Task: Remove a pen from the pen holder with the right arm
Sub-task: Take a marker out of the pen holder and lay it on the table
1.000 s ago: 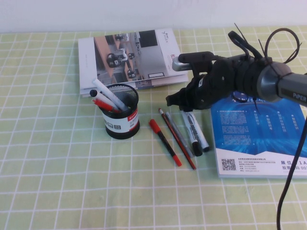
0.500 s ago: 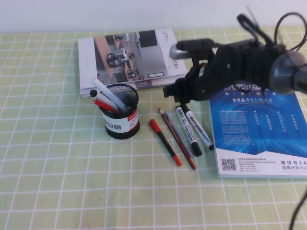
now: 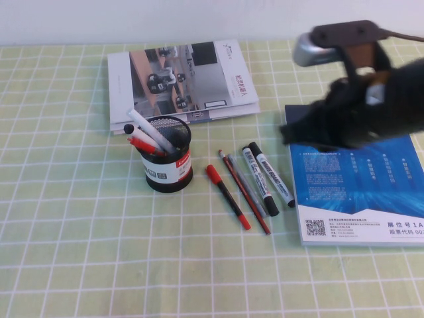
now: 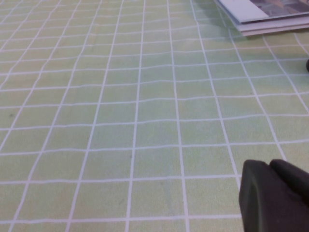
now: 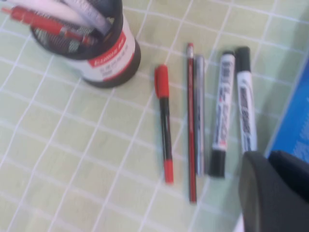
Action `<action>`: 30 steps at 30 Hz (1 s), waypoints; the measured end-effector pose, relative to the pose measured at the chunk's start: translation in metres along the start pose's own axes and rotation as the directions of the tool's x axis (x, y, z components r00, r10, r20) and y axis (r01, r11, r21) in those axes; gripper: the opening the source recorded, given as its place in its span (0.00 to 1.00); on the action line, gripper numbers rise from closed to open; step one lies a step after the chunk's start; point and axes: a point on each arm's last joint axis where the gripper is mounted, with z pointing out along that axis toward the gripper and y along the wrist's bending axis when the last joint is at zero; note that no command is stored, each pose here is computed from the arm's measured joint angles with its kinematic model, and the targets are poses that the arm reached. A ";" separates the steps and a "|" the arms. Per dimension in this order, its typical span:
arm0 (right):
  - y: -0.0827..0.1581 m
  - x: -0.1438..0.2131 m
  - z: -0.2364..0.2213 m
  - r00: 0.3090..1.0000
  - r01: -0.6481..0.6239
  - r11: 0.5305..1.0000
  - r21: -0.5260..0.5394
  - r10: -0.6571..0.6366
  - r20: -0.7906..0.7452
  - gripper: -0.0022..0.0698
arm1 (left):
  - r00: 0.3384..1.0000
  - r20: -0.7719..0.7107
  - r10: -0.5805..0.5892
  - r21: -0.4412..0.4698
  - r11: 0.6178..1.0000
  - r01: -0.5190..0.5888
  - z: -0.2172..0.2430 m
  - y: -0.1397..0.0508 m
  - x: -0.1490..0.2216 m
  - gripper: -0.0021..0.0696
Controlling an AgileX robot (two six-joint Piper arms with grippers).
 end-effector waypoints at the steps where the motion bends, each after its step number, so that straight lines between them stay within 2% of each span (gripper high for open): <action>1: -0.001 0.005 -0.009 1.000 0.001 1.000 -0.001 -0.001 0.007 0.01 | 1.000 0.000 0.000 0.000 1.000 0.000 0.000 0.000 0.000 0.02; 6: -0.006 0.037 -0.054 0.999 0.004 1.000 -0.013 -0.004 0.054 0.01 | 1.000 0.000 0.000 0.000 1.000 0.000 0.000 0.000 0.000 0.02; 10: -0.008 0.063 -0.077 1.000 -0.021 0.999 -0.035 0.021 0.008 0.01 | 1.000 0.000 0.000 0.000 1.000 0.000 0.000 0.000 0.000 0.02; 16: -0.009 0.084 -0.090 0.988 -0.024 1.000 -0.020 0.021 -0.151 0.01 | 1.000 0.000 0.000 0.000 1.000 0.000 0.000 0.000 0.000 0.02; 22: -0.012 0.087 -0.091 0.983 0.042 0.999 -0.005 -0.043 -0.176 0.01 | 1.000 0.000 0.000 0.000 1.000 0.000 0.000 0.000 0.000 0.02; 25: -0.014 0.088 -0.089 0.988 0.053 0.999 0.003 -0.052 -0.145 0.01 | 1.000 0.000 0.000 0.000 1.000 0.000 0.000 0.000 0.000 0.02; 30: -0.038 0.104 -0.086 0.996 0.075 0.997 0.027 -0.076 0.043 0.01 | 1.000 0.000 0.000 0.000 1.000 0.000 0.000 0.000 0.000 0.02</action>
